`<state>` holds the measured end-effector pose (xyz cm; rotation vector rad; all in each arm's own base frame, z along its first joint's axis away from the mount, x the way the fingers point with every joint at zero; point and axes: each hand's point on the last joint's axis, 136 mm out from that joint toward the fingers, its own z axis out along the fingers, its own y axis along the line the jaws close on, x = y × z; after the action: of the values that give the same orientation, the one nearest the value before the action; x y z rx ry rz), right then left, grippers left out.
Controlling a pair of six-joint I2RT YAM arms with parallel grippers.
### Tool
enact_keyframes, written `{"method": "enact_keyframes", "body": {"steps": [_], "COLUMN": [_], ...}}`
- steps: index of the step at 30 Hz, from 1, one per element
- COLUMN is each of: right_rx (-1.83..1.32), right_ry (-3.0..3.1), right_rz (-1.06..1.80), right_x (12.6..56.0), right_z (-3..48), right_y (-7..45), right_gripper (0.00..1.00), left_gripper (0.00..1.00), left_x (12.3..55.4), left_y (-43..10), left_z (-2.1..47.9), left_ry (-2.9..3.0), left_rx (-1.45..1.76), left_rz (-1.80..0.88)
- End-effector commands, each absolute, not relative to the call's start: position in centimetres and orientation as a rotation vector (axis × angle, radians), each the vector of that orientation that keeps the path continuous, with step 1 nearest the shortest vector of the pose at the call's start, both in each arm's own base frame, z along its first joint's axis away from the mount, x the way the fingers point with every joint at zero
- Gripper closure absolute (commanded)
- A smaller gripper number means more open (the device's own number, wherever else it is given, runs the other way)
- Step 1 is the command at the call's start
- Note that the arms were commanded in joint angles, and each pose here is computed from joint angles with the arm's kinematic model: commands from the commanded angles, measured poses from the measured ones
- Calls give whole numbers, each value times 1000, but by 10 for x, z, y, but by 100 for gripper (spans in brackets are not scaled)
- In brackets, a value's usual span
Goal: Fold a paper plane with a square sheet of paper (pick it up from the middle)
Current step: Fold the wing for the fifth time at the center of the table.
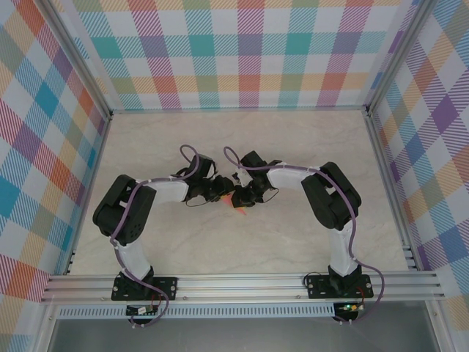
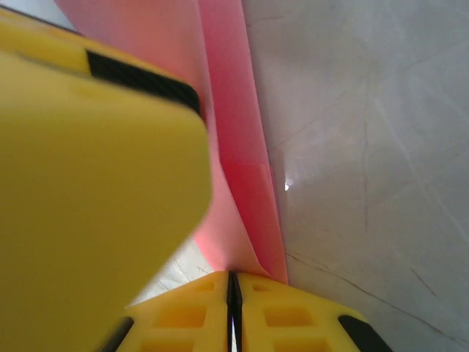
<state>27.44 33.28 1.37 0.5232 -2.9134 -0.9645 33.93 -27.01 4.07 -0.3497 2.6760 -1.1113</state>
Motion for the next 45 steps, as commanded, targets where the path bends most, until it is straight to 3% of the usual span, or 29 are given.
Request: {"method": "enact_keyframes", "body": {"steps": [1,15,45], "right_rx": [420,407,407], "right_ry": [-2901,-2925,-2935], "right_rz": [-661,-596,-531], "right_x": [254,251,251], "right_z": [-39,-45,-52], "right_y": [298,287,279], "right_gripper": [89,89,90], "left_gripper": [70,70,65], "left_x": [330,332,350], "left_y": [-279,-231,-136], "left_z": [29,8,6], "left_ry": [2703,2718,2643], "left_rx": [-368,-518,-809], "left_rz": [-1169,-815,-409]}}
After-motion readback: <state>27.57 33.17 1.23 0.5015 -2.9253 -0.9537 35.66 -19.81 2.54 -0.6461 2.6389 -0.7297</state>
